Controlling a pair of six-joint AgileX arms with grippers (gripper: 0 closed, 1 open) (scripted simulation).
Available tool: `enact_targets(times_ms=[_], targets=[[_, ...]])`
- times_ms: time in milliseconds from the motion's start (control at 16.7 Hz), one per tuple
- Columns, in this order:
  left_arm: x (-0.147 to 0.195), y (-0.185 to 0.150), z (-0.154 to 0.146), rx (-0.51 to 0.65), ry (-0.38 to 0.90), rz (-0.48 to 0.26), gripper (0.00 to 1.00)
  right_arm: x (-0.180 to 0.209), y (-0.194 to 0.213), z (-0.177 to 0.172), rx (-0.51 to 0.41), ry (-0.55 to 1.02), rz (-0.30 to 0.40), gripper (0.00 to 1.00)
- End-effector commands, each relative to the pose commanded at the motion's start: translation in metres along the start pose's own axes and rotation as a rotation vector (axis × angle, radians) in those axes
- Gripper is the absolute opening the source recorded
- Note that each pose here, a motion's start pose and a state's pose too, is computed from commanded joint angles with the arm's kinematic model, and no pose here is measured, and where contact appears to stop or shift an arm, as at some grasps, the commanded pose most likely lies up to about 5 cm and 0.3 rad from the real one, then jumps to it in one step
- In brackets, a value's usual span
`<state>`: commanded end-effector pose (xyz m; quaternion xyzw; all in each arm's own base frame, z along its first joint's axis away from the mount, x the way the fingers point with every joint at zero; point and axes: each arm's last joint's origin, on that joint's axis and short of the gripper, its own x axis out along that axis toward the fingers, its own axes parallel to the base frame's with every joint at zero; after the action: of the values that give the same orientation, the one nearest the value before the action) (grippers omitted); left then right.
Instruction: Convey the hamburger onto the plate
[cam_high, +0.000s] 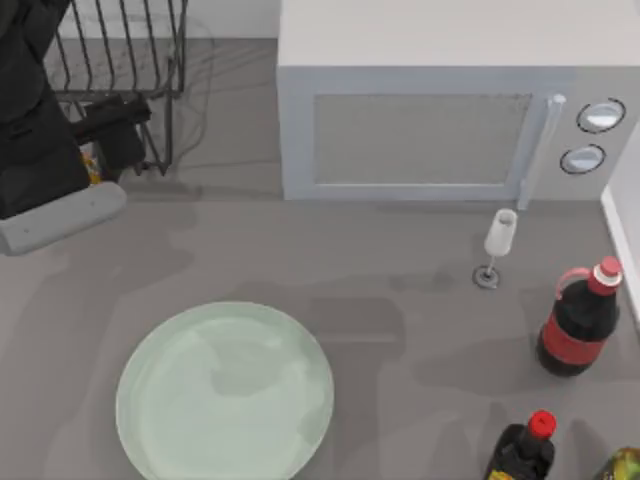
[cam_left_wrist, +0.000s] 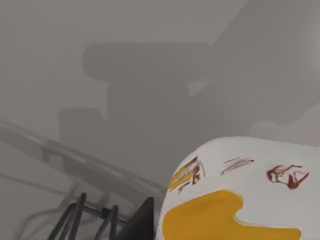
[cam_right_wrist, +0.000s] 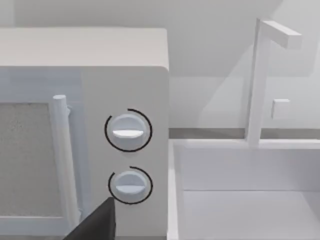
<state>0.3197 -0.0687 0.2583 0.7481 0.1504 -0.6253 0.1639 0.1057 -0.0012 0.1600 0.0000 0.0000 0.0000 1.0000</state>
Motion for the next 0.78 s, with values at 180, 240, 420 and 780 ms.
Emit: enact_targets(times_ms=[180,240,420,780], targets=[[0.005,0.021,0.024,0.477,-0.036,-0.005,0.00,0.000,0.000,0.000,0.000,0.000,0.000,1.00],[0.007,0.027,0.033,0.623,-0.051,-0.004,0.00,0.000,0.000,0.000,0.000,0.000,0.000,1.00],[0.015,0.043,0.058,1.018,-0.096,0.008,0.00,0.000,0.000,0.000,0.000,0.000,0.000,1.00],[0.031,0.065,0.101,1.651,-0.167,0.055,0.00,0.000,0.000,0.000,0.000,0.000,0.000,1.00]])
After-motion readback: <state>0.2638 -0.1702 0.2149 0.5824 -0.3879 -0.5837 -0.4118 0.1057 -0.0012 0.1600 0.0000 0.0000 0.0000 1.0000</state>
